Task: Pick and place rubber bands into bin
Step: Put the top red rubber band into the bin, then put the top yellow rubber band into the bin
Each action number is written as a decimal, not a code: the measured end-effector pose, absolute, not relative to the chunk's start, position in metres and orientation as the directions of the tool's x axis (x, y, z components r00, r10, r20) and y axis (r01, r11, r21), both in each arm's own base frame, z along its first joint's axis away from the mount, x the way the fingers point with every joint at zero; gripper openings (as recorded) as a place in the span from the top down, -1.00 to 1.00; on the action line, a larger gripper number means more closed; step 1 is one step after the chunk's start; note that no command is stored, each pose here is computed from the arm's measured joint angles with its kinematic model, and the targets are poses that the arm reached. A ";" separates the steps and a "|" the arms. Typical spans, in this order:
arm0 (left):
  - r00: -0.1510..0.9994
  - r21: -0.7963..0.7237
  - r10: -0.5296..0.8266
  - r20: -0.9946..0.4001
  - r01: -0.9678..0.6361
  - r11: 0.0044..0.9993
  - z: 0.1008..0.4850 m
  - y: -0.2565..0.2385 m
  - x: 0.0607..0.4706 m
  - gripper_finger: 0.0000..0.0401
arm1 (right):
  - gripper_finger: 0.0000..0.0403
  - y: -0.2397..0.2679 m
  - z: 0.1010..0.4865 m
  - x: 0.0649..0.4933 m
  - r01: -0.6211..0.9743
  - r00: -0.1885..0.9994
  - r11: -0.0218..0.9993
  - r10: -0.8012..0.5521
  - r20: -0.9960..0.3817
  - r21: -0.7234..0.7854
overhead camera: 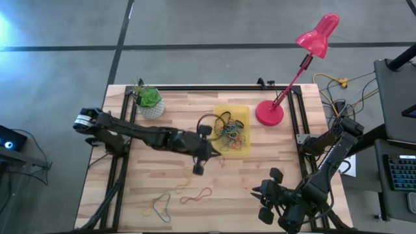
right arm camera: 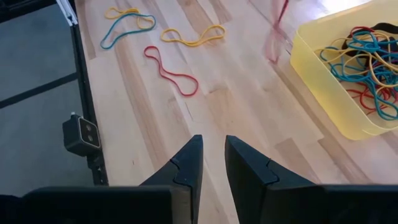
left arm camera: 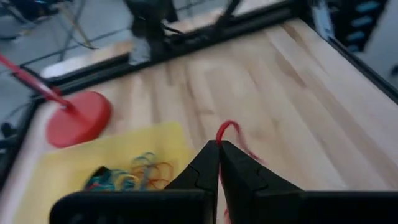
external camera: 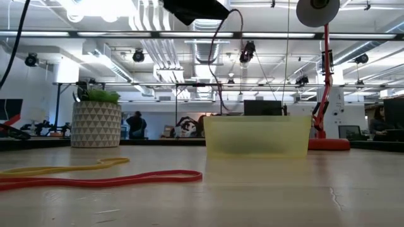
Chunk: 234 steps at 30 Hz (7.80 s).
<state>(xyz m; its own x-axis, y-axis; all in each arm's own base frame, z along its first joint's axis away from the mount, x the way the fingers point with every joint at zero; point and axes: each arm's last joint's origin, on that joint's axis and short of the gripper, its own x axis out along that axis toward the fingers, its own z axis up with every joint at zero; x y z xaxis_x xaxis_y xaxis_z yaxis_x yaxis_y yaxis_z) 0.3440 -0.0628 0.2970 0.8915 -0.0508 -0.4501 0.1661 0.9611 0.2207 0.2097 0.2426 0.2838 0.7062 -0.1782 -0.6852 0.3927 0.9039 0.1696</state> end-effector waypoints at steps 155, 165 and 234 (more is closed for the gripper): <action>0.041 -0.139 -0.209 -0.977 0.621 0.772 0.119 -0.090 0.320 0.51 | 0.71 0.229 0.268 0.218 0.514 0.744 0.835 -0.319 -0.588 0.197; 0.045 -0.136 -0.205 -0.978 0.611 0.780 0.114 -0.087 0.318 0.94 | 0.71 0.230 0.268 0.219 0.513 0.746 0.834 -0.316 -0.587 0.203; 0.892 0.278 0.011 -0.451 0.129 0.952 0.304 -0.042 0.315 1.00 | 0.71 0.230 0.268 0.219 0.492 0.744 0.854 -0.311 -0.591 0.169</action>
<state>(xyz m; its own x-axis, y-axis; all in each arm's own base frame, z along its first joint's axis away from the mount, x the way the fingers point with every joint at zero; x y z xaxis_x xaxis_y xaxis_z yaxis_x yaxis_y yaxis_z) 0.3148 -0.0418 0.3043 0.8924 0.0106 -0.4511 0.1292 0.9519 0.2778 0.2187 0.2299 0.2678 0.7442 -0.3113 -0.5910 0.4916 0.8543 0.1690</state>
